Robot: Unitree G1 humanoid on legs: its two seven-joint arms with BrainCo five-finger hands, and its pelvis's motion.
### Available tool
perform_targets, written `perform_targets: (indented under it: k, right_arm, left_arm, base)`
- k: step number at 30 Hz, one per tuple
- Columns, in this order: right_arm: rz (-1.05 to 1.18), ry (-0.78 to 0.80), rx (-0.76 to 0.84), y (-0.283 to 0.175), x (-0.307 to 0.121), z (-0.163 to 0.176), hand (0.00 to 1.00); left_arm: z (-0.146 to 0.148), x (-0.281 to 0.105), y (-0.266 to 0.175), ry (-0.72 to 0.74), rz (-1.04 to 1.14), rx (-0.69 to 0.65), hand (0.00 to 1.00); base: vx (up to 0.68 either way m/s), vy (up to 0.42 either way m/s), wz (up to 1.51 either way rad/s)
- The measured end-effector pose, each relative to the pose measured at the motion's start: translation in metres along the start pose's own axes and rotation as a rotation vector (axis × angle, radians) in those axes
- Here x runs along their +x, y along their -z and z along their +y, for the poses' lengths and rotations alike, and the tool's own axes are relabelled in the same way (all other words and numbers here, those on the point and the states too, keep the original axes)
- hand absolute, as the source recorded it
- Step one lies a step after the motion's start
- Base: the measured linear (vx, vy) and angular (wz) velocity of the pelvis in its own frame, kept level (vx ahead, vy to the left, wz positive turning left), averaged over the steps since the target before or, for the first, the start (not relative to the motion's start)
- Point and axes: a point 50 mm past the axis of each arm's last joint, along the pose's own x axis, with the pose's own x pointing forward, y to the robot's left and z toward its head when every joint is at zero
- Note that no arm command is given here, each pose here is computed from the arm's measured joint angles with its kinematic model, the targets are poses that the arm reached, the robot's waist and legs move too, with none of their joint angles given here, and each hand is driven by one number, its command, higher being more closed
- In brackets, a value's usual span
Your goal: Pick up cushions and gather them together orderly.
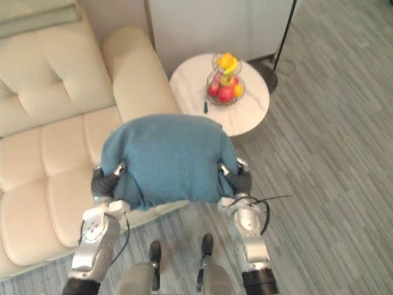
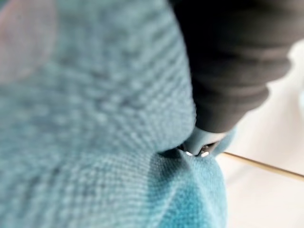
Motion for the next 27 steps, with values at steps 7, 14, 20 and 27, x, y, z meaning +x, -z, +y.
perform_targets:
  k: [7, 14, 20, 27]
  right_arm:
    - [0.008, -0.039, -0.016, 0.002, -0.020, 0.001, 1.00]
    - [0.018, -0.069, -0.006, 0.005, -0.026, 0.006, 1.00]
    - [-0.029, -0.087, -0.022, -0.002, -0.016, 0.009, 1.00]
    - [0.034, -0.028, -0.070, 0.014, -0.007, -0.008, 1.00]
  left_arm:
    - [0.012, -0.023, 0.013, -0.037, 0.078, -0.023, 1.00]
    - [0.018, -0.035, 0.021, -0.059, 0.128, -0.059, 1.00]
    - [0.015, -0.033, 0.010, -0.059, 0.066, -0.098, 1.00]
    - [0.004, -0.022, 0.019, -0.011, 0.081, -0.103, 1.00]
  base:
    - [0.03, 0.006, 0.13]
    - [-0.03, -0.003, 0.29]
    - [-0.06, -0.003, 0.67]
    - [0.01, 0.171, 0.65]
